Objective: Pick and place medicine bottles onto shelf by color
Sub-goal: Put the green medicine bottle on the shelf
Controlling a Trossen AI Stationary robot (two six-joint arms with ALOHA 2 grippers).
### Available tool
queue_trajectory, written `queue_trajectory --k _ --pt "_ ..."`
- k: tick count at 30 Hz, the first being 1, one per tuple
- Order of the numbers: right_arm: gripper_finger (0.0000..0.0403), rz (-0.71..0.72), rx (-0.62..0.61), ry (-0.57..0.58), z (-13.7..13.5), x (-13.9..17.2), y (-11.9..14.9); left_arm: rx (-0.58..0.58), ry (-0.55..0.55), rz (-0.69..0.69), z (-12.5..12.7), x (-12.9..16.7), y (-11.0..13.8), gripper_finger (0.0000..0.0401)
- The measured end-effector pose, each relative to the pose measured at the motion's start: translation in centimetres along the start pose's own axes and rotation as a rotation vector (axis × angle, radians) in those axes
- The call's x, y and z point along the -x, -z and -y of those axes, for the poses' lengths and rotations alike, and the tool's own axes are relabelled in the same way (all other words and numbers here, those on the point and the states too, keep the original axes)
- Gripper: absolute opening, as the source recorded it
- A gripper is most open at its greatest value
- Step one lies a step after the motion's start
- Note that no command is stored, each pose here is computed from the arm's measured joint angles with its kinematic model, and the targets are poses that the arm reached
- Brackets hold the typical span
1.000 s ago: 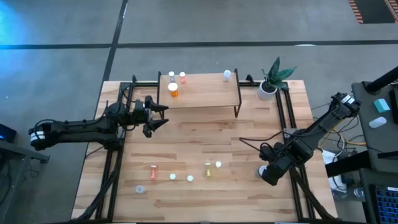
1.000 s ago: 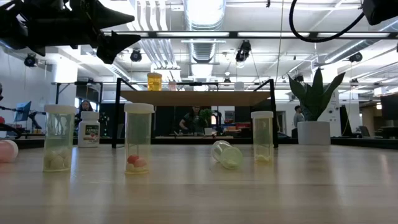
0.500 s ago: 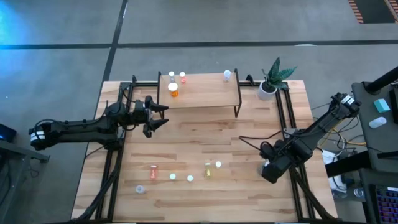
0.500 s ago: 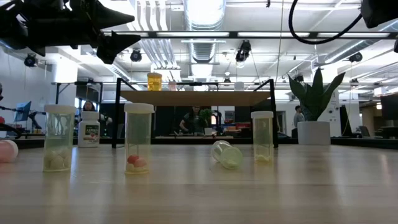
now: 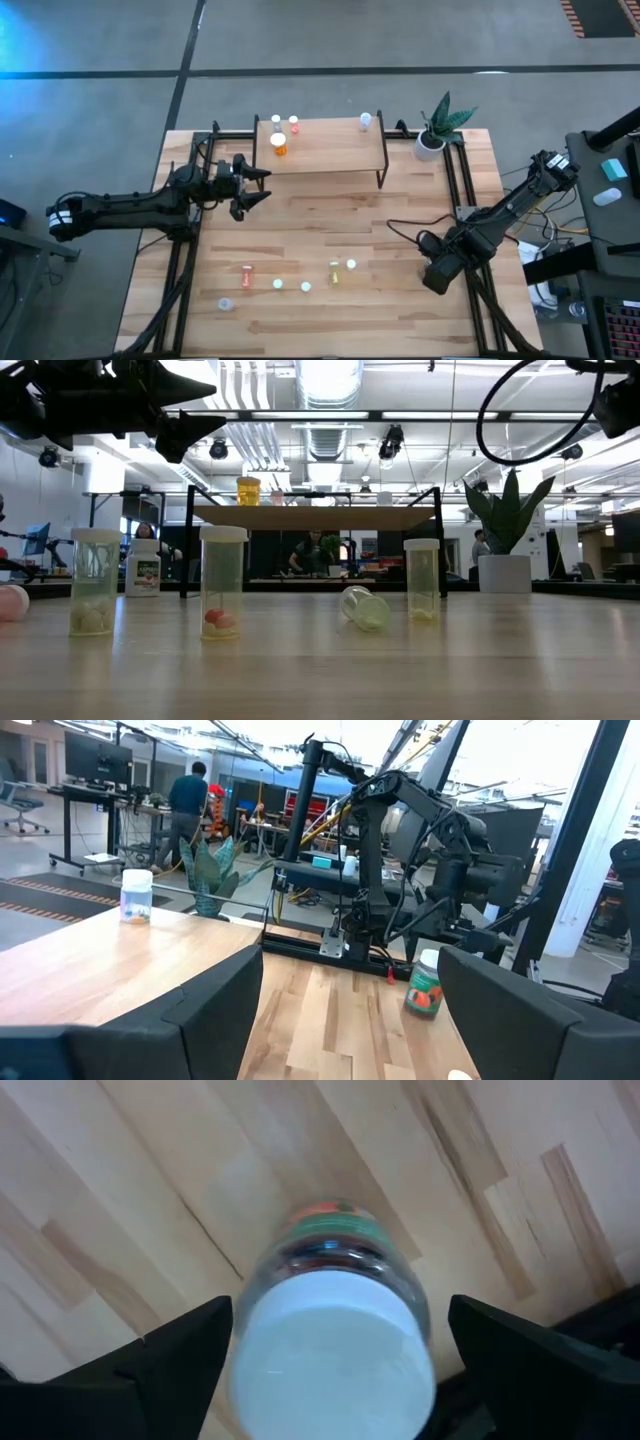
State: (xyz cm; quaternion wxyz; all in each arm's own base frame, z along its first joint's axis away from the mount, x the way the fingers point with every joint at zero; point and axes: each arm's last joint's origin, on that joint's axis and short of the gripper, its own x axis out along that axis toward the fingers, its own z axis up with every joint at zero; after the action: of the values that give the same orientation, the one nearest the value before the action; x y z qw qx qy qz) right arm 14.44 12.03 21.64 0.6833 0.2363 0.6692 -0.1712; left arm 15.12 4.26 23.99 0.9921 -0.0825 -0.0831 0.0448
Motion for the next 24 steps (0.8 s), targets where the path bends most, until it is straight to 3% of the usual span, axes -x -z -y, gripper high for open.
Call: queue_trajectory --k 9,24 --pt "0.0273 -0.025 0.034 -0.010 0.1 0.0 0.1 0.018 0.000 0.000 0.0 0.0 0.0 0.0286" --pt "0.0284 0.049 0.076 -0.059 -0.7 1.8 -1.0 0.020 0.003 0.012 0.0 0.0 -0.1 0.0286"
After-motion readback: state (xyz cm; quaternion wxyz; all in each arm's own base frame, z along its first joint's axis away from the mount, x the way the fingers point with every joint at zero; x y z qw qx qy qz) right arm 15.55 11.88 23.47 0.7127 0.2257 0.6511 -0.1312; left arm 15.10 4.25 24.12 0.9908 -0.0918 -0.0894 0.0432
